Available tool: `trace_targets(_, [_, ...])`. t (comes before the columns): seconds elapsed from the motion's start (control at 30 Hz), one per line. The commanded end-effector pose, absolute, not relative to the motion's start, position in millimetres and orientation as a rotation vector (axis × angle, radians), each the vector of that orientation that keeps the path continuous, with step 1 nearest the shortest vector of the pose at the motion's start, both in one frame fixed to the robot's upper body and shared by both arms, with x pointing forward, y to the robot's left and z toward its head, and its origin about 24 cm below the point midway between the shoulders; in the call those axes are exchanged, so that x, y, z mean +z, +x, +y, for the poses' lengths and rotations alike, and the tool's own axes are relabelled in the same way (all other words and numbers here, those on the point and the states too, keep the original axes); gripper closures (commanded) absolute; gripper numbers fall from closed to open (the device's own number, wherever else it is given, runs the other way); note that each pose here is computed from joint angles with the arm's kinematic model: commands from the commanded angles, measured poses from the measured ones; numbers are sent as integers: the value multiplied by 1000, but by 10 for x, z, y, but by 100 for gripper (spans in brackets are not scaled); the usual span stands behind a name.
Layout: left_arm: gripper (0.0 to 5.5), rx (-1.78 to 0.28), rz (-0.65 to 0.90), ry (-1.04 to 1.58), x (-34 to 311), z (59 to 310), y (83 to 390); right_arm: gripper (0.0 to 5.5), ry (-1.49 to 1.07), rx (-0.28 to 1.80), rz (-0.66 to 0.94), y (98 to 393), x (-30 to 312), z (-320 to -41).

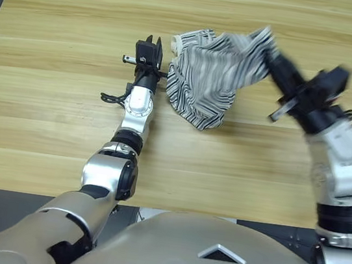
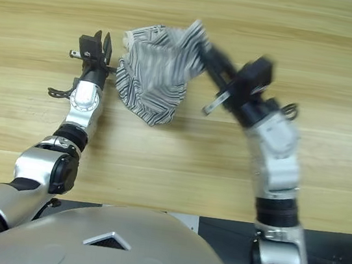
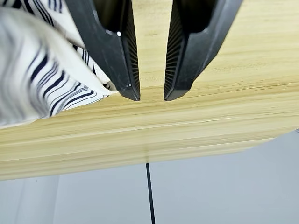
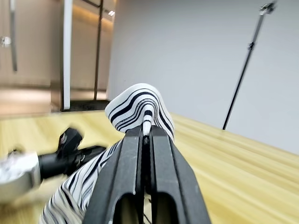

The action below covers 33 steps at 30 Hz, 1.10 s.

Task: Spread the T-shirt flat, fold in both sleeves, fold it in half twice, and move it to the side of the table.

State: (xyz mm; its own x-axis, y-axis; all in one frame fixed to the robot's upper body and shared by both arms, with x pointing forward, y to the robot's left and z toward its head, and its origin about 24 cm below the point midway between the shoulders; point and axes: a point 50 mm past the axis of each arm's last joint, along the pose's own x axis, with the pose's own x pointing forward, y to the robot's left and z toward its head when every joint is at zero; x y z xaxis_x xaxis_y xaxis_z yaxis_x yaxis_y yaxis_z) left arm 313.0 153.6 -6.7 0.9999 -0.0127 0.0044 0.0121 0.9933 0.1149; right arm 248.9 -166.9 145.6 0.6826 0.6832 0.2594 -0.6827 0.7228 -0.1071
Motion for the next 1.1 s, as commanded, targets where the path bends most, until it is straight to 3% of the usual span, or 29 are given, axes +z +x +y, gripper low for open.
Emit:
trace_targets(0.03, [453, 2, -3, 123, -14, 1557, 3204, 539, 112, 666, -244, 2604, 1675, -1812])
trace_targets(0.27, [453, 14, -5, 120, 33, 1632, 3260, 539, 263, 446, -229, 2959, 1807, -2056])
trace_targets(0.4, [453, -79, -121, 100, 166, 1583, 3264, 539, 223, 98, -116, 3414, 1461, -2418])
trace_targets(0.53, [453, -109, -236, 97, 331, 1656, 3270, 539, 221, -123, -13, 3609, 1135, -2609])
trace_targets(0.7, [453, -222, -246, 129, 312, 1619, 3205, 539, 161, -55, 193, 3712, 654, -2330])
trace_targets(0.8, [453, -291, -244, 170, 313, 1610, 3185, 478, 113, 9, 258, 3741, 518, -2137])
trace_targets(0.97, [453, -354, -248, 253, 286, 1631, 3102, 389, -82, 56, 235, 3884, 692, -1962])
trace_targets(1.1, [453, -273, -185, 212, 120, 1746, 2991, 389, -223, 82, 167, 3901, 841, -2090])
